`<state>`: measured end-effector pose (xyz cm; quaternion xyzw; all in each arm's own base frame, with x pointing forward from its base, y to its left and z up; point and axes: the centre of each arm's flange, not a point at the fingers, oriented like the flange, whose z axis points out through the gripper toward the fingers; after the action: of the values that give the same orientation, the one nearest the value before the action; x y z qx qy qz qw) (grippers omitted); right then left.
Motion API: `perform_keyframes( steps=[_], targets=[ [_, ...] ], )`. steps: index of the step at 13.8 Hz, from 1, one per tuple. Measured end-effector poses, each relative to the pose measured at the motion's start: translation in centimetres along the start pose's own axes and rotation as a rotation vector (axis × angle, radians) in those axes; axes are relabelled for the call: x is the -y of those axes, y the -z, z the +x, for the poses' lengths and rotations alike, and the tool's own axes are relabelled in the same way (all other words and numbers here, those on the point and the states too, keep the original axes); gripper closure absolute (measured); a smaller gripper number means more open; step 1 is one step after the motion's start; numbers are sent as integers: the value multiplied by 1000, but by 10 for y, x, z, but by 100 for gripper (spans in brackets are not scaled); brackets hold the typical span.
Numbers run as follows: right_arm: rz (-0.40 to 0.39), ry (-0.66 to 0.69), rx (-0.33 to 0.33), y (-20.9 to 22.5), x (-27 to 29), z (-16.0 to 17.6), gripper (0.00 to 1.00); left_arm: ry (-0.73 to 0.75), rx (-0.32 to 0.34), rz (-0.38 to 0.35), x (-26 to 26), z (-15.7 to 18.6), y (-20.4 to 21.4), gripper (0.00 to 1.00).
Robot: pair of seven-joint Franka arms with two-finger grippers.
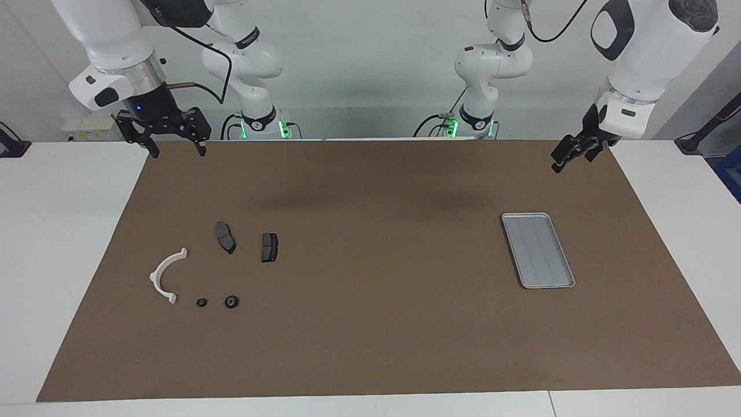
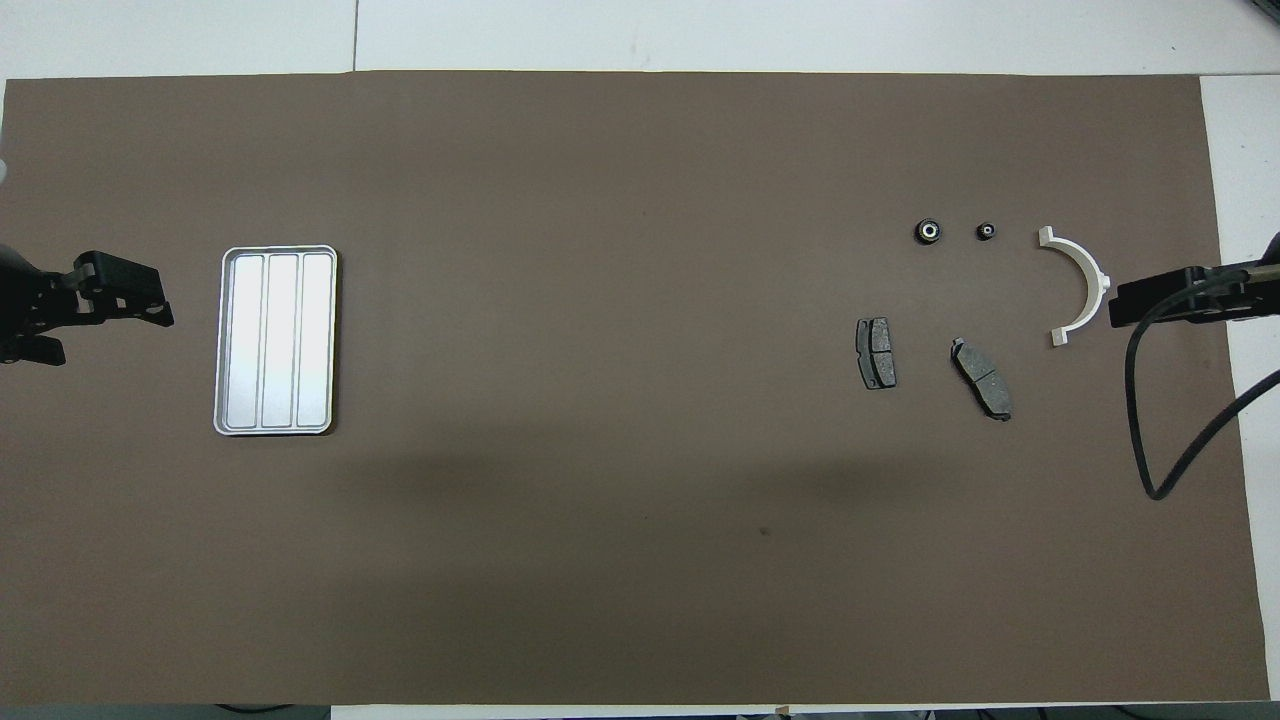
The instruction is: Pick bearing gear from pile to tray
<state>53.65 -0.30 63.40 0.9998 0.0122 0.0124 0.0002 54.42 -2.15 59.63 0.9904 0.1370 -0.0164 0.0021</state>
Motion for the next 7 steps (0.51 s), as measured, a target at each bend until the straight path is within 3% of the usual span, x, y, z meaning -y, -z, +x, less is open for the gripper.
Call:
perform_keyframes(
  steps=[4,7],
  targets=[
    [2,4,16,-12,2,5,0,0,0,0,0,0,0,0],
    [0,5,1,-48,1,23,2,0,0,0,0,0,0,0]
  ],
)
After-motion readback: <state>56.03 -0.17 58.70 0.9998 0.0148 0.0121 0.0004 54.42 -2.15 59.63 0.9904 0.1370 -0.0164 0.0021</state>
